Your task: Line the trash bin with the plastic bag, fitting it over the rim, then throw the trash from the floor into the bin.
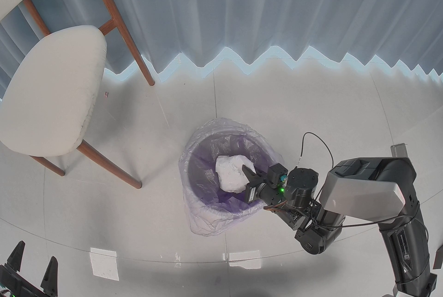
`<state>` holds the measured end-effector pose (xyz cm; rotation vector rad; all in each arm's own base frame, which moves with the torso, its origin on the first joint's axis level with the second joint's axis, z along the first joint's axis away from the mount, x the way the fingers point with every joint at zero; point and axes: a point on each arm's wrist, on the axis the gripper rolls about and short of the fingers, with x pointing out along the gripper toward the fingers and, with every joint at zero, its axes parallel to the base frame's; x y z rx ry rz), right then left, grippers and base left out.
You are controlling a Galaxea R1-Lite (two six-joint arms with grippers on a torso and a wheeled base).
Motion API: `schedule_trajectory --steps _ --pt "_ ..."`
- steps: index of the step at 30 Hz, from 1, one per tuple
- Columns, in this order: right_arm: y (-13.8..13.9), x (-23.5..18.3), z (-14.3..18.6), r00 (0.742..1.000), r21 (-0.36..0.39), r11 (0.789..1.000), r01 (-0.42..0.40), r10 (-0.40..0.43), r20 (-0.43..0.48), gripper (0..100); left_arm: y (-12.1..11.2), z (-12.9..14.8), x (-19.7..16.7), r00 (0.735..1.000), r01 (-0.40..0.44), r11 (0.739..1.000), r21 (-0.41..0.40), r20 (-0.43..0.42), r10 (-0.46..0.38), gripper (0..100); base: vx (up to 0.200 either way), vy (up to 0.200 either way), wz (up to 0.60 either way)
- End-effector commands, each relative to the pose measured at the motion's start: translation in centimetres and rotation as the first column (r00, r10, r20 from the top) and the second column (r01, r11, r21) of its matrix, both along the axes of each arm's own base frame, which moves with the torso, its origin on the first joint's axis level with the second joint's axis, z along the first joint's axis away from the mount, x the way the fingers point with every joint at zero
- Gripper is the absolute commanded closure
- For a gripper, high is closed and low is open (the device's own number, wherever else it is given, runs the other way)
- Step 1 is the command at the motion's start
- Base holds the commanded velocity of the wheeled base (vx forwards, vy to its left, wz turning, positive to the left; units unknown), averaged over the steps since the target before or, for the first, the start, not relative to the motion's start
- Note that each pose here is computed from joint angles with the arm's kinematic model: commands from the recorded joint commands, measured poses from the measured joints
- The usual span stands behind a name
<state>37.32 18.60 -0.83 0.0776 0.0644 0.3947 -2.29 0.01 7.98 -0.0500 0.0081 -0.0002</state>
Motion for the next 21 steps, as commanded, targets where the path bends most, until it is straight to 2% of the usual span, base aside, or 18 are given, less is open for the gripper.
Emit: schedule_trajectory --steps 1,3,4,10,16,21 --pt "0.0 0.1 -0.2 1.0 0.005 1.0 0.0 0.0 0.009 100 0.0 -0.5 0.0 1.0 0.0 1.0 -0.001 -0.001 0.0 0 0.0 0.0 0.0" --pt "0.0 0.0 -0.2 1.0 0.005 1.0 0.001 -0.002 0.008 100 0.0 -0.5 0.0 1.0 0.0 1.0 -0.001 -0.001 0.0 0 0.0 0.0 0.0" --pt "-0.1 0.0 -0.3 1.0 0.002 1.0 0.009 -0.009 0.004 0 0.0 -0.5 0.0 1.0 0.0 1.0 -0.001 -0.001 0.0 0 0.0 0.0 0.0" --pt "0.1 -0.3 0.7 1.0 0.021 1.0 0.011 -0.011 0.015 0 0.0 -0.5 0.0 1.0 0.0 1.0 -0.001 -0.001 0.0 0 0.0 0.0 0.0" --pt "0.0 -2.2 3.9 0.999 0.035 0.999 -0.004 0.002 0.04 0 0.0 -0.5 0.0 1.0 0.0 1.0 -0.001 -0.001 0.0 0 0.0 0.0 0.0" --pt "-1.9 -5.0 7.3 0.999 0.048 0.999 0.015 -0.017 0.043 0 0.0 -0.5 0.0 1.0 0.0 1.0 -0.001 -0.001 0.0 0 0.0 0.0 0.0"
